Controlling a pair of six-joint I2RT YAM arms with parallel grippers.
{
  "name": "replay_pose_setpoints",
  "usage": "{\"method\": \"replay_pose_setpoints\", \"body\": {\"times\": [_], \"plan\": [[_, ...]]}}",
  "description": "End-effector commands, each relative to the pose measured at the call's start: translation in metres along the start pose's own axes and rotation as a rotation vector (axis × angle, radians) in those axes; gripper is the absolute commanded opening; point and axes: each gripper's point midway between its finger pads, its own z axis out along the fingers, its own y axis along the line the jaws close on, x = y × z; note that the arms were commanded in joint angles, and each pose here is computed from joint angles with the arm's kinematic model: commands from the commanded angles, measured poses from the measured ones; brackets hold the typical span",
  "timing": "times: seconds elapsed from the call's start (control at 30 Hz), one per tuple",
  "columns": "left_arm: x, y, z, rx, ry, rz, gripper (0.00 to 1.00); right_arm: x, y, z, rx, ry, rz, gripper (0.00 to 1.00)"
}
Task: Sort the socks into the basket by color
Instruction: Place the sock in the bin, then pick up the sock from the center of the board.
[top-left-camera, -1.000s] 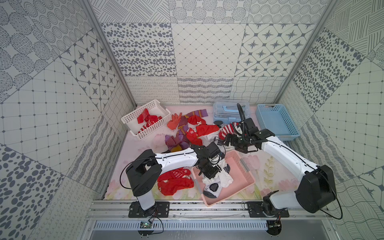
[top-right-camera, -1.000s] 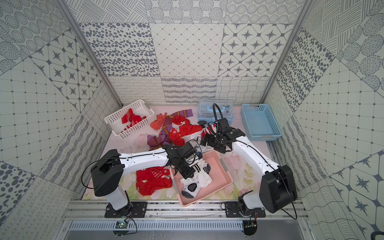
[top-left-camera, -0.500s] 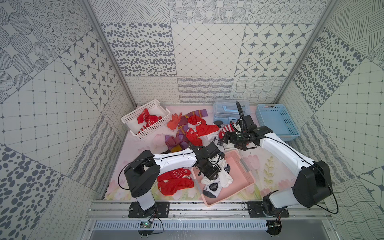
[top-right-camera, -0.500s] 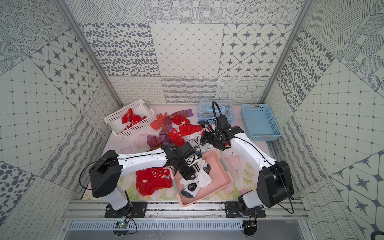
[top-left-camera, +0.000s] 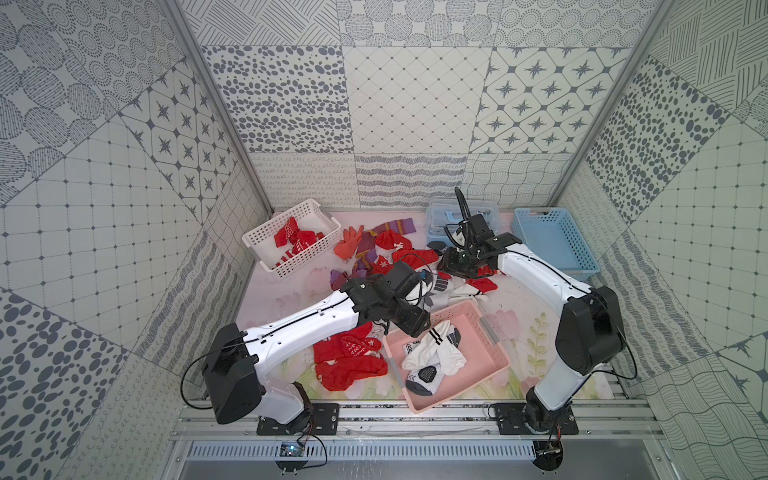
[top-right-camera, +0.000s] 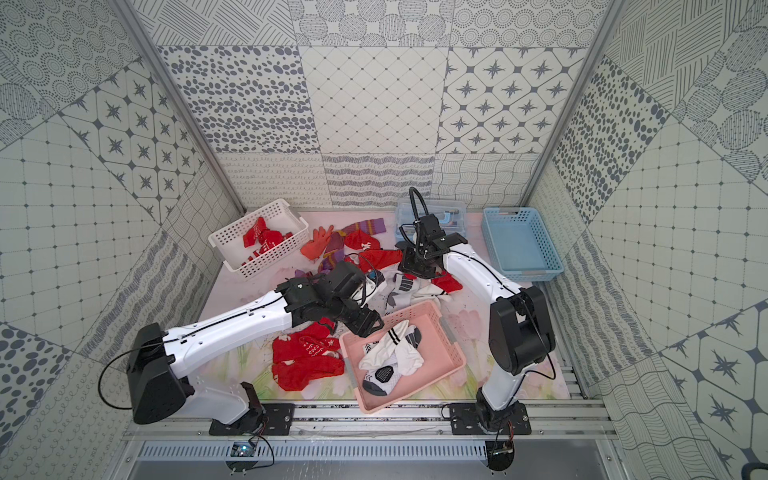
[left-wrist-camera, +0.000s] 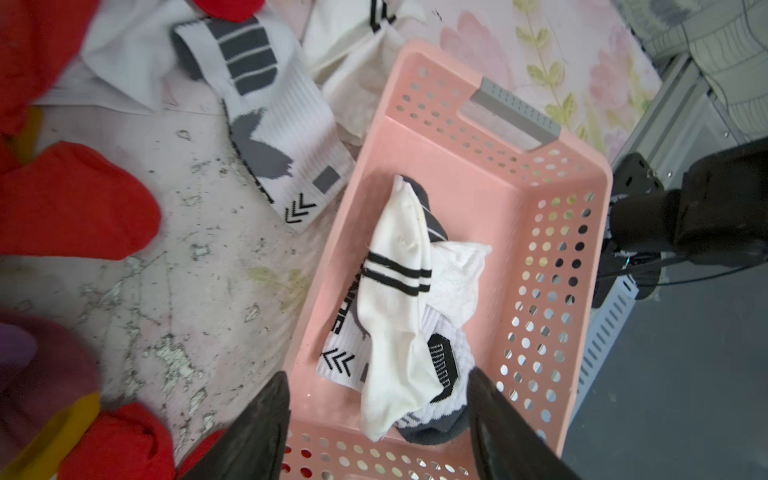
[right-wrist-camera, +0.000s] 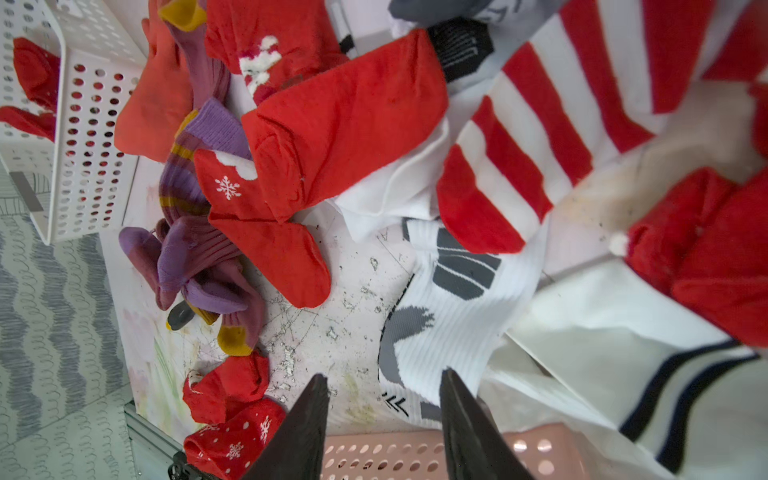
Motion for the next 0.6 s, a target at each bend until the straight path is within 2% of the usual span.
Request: {"method": "replay_pose_setpoints", "body": {"times": [0.0, 0.1, 0.27, 0.37, 0.57], "plan": [[-0.010, 0.036, -0.033, -0.115, -0.075, -0.227, 0.68, -0.015, 0.013, 0.017, -0.004, -0.017, -0.062, 0.44], [-0.012, 0.050, -0.048, -0.148, -0.123, -0.326, 0.68, -0.023, 0.017, 0.034, -0.001, -0.009, -0.076, 0.46], [-0.015, 0.061, -0.063, -0.163, -0.200, -0.414, 0.68, -0.032, 0.017, 0.062, -0.002, 0.010, -0.064, 0.52], [-0.013, 0.063, -0.065, -0.174, -0.201, -0.428, 0.69, -0.035, 0.012, 0.075, 0.025, 0.013, -0.060, 0.55], [-0.013, 0.065, -0.068, -0.187, -0.204, -0.428, 0.68, -0.042, 0.001, 0.091, 0.073, -0.006, -0.050, 0.54]]}}
